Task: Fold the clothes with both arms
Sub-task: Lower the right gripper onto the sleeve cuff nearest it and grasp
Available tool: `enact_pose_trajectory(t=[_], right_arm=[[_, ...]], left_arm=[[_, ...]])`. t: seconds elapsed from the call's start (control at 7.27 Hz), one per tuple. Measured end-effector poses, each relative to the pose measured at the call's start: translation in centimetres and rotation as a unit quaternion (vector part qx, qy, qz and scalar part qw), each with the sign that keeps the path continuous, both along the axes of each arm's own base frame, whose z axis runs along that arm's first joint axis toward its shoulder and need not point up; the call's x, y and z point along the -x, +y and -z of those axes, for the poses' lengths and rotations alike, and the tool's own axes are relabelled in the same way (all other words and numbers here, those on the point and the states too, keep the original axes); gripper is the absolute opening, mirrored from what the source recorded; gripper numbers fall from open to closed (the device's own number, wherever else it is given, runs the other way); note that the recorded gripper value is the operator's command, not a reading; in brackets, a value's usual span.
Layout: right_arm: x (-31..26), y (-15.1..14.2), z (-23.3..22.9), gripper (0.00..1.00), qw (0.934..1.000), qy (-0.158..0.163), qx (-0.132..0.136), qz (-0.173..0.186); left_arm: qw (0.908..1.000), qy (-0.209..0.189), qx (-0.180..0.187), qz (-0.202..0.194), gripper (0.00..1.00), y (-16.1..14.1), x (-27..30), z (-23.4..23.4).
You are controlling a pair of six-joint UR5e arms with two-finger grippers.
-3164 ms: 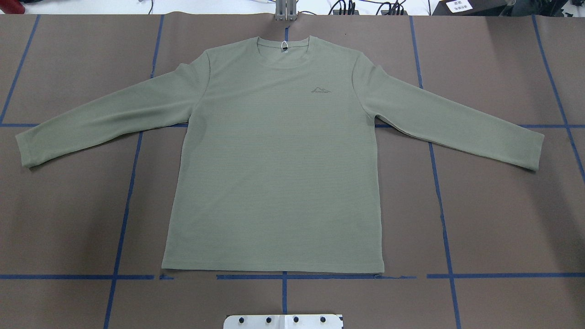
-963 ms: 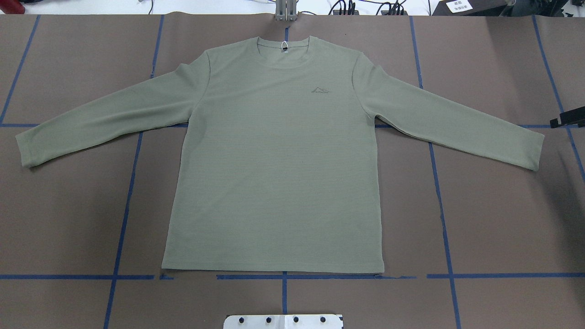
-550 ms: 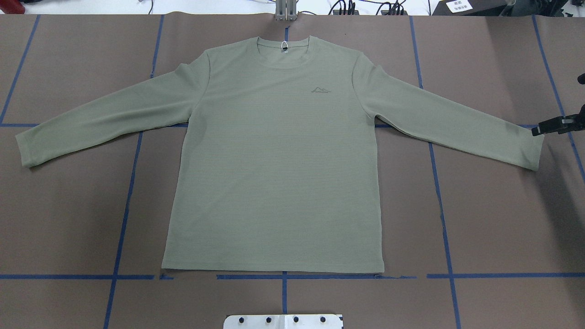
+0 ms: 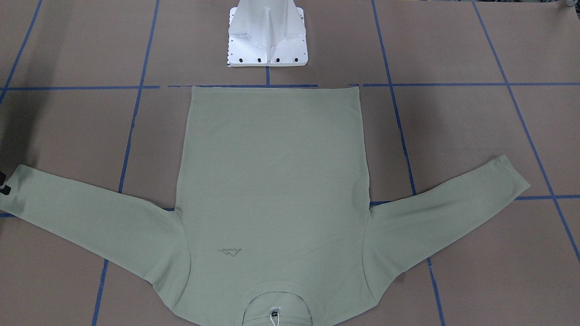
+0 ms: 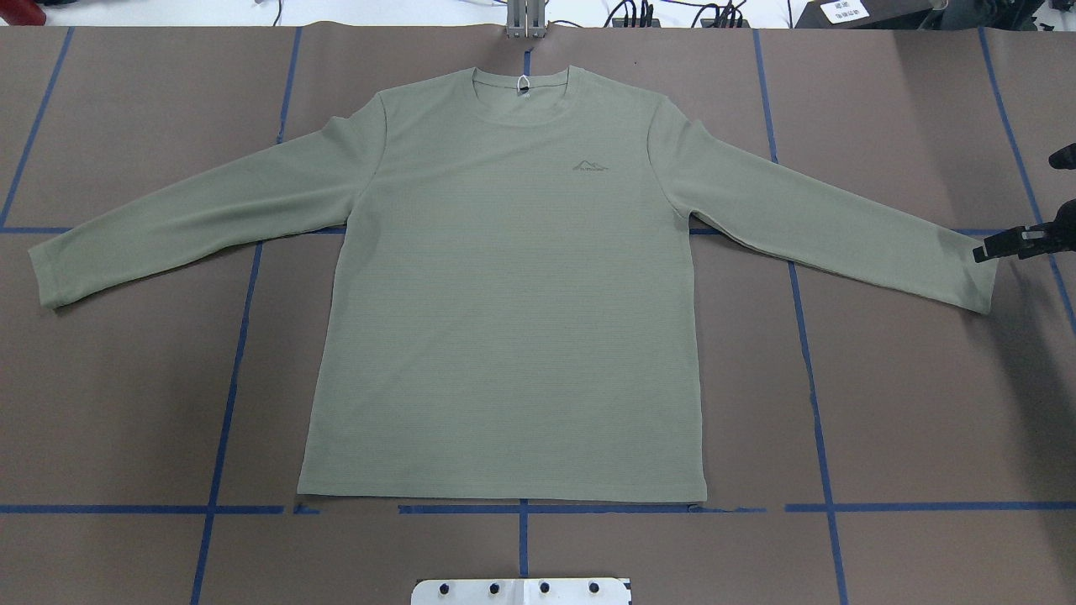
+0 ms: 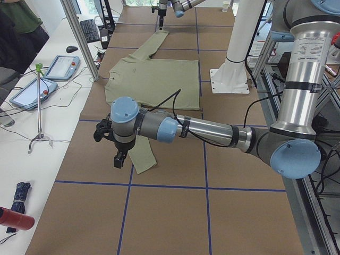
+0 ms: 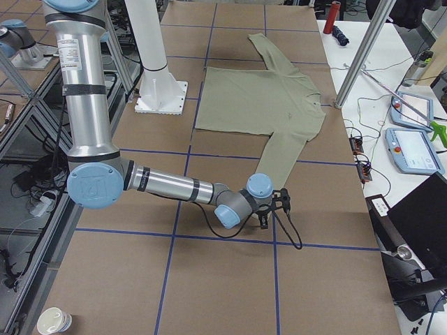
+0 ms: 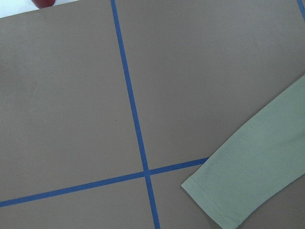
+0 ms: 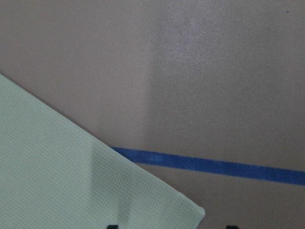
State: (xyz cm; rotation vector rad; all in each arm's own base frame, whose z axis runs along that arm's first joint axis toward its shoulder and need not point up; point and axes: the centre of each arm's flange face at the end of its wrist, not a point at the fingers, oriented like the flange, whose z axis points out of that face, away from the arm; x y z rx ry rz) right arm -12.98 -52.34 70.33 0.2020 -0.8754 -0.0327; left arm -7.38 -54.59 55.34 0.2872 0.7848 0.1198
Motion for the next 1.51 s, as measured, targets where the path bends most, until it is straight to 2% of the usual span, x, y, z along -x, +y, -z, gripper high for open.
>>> enact_pose_trajectory(t=[0.55,0.83,0.96,1.51], right_arm=[[0.67,-0.45,0.1,0.7,1.0,0.0,0.0,0.004],[0.94,-0.65,0.19,0.66,1.0,0.0,-0.001,0.006],[1.0,-0.73,0.27,0.59,1.0,0.0,-0.001,0.006],[1.0,-0.63,0.26,0.61,1.0,-0.001,-0.001,0.007]], left_arm=[[1.0,0.0,-0.001,-0.001,1.0,0.19,0.0,-0.08],[1.0,0.0,-0.002,-0.001,1.0,0.25,0.04,-0.02],[1.0,-0.001,-0.002,-0.001,1.0,0.26,0.04,-0.01],[1.0,-0.001,-0.003,-0.001,1.0,0.27,0.05,0.03]])
